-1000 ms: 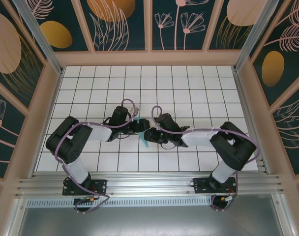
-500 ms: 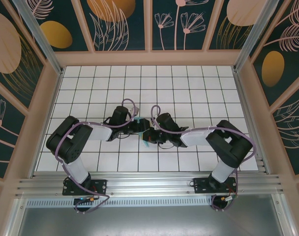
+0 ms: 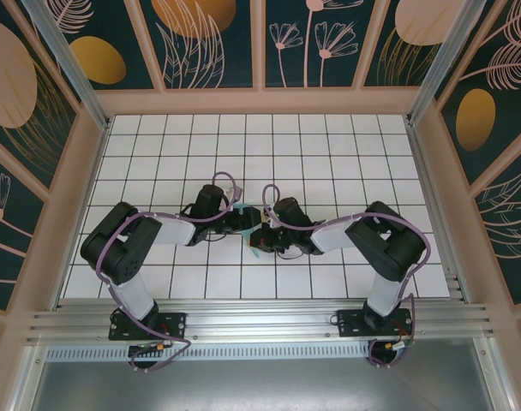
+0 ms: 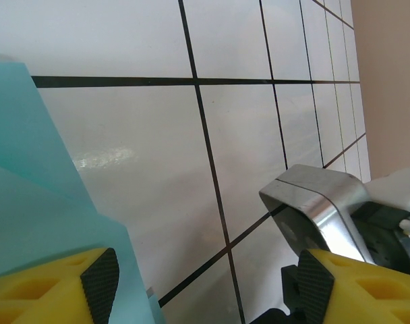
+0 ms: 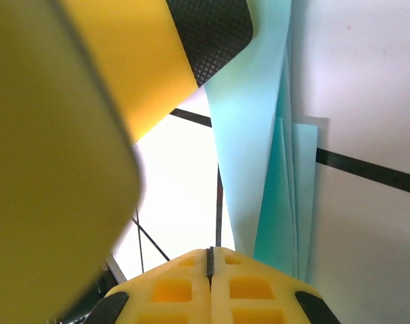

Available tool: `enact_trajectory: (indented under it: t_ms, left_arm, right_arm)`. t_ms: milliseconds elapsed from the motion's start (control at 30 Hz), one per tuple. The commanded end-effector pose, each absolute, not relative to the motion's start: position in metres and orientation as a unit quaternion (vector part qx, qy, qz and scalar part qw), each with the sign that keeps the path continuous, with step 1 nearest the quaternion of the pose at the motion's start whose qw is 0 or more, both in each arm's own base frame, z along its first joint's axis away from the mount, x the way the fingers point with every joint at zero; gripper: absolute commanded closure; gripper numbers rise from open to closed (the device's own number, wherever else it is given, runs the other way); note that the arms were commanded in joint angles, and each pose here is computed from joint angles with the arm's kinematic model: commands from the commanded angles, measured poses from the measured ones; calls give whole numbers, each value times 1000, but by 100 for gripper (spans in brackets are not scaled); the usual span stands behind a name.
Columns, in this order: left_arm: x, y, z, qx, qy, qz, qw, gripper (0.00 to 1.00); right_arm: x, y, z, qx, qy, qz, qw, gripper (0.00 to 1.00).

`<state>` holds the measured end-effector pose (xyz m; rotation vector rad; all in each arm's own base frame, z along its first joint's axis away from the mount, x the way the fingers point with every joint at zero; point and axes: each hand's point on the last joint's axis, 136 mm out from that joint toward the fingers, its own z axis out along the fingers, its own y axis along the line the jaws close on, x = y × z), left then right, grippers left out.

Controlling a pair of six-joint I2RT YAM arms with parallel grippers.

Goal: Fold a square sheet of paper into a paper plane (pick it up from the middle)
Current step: Fold the wing for the fifth time at the center of the table.

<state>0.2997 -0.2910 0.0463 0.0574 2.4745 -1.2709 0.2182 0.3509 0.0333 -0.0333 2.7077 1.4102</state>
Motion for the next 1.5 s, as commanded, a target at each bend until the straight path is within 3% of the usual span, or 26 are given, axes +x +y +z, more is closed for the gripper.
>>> enact_trajectory:
  t_ms: [0, 333, 667, 1167, 1467]
  left_arm:
    - [283, -283, 14, 12, 898, -419, 131, 27]
    - [284, -282, 12, 10, 900, -415, 131, 27]
    - [283, -282, 12, 9, 900, -415, 130, 27]
    - [283, -282, 13, 11, 900, -416, 130, 27]
    - [286, -280, 14, 2, 902, -410, 135, 29]
  right_arm:
    - [211, 349, 28, -9, 883, 469, 27, 96]
    - [207, 334, 10, 10, 900, 436, 25, 96]
    - [210, 357, 64, -71, 882, 458, 87, 91]
    - [200, 377, 58, -108, 895, 421, 96, 91]
    - [207, 344, 90, -71, 880, 431, 186, 95]
